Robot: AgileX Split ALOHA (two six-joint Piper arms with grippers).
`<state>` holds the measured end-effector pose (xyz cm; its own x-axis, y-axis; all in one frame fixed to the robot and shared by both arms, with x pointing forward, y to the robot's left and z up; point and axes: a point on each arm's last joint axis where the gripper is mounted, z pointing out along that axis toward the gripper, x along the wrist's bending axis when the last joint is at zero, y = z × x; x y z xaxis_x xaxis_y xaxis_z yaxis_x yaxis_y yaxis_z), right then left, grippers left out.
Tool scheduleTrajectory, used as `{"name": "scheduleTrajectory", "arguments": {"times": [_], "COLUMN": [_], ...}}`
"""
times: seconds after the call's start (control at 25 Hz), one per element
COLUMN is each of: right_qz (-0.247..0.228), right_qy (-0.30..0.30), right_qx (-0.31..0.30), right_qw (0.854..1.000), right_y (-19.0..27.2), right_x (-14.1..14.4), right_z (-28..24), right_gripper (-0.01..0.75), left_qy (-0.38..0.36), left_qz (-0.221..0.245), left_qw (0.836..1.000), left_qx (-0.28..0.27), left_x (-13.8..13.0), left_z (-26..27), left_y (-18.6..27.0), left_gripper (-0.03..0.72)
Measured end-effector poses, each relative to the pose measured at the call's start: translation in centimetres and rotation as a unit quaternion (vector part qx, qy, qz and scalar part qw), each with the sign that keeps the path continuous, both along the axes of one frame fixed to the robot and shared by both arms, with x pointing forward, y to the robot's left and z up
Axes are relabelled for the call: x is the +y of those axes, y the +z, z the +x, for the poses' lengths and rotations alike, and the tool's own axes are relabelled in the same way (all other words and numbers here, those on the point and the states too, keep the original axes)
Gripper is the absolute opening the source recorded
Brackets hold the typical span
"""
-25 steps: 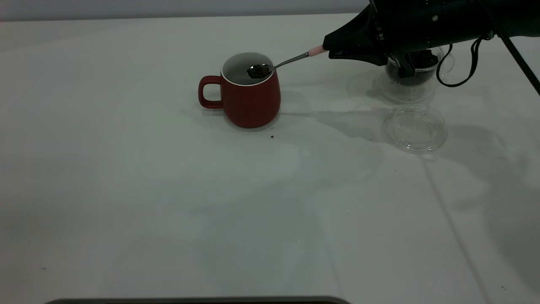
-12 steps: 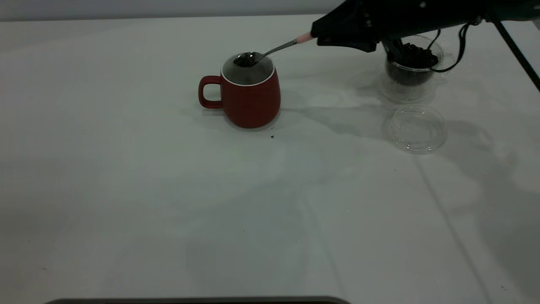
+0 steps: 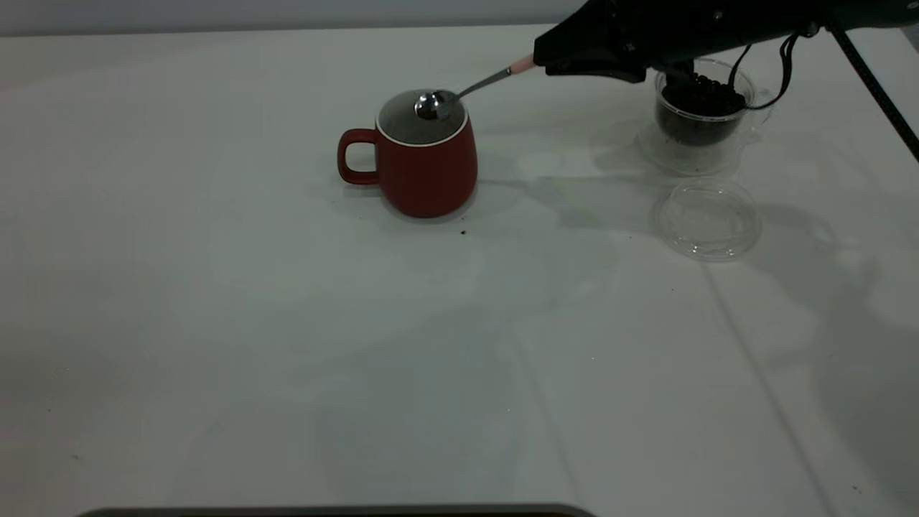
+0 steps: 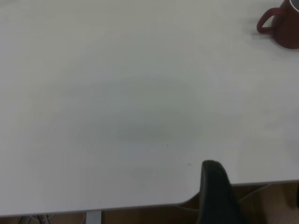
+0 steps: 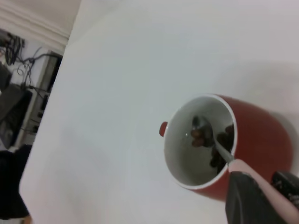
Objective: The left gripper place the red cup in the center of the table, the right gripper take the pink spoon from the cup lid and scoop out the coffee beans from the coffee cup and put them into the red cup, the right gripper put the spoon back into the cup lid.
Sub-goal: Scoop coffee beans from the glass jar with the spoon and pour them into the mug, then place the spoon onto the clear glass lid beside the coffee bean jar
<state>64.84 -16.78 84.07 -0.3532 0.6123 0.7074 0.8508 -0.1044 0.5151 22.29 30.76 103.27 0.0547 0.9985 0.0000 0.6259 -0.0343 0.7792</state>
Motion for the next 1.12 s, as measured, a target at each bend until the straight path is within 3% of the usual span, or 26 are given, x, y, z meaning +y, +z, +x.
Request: {"name": "scheduleTrajectory", "arguments": {"times": [0.32,0.72,0.88,1.12], "right_qz": [-0.041,-0.034,-0.030,-0.040], "right_qy": [0.055,0.129,0.137,0.049], "right_qx": [-0.092,-0.094,-0.052,0.040], "right_qw": [0.993,0.987,0.989,0.997], "right_y": [2.1,5.9,7.4,5.4], "right_x": [0.0,-0.6,-4.6,-12.6], "right_z": [0.0,-1.2,-1.8,-3.3], "right_gripper": [0.107,0.107,0.107,0.107], "left_qy": [0.000,0.000,0.000,0.000], "left_qz": [0.000,0.000,0.000,0.000], "left_qw": [1.000,1.000,1.000,1.000], "left_qx": [0.000,0.000,0.000,0.000], "left_x": [0.0,0.0,0.0,0.0], "left_z": [0.0,0.0,0.0,0.0], "left_y": [0.0,0.0,0.0,0.0], "left_gripper": [0.462,0.462,0.462,0.462]}}
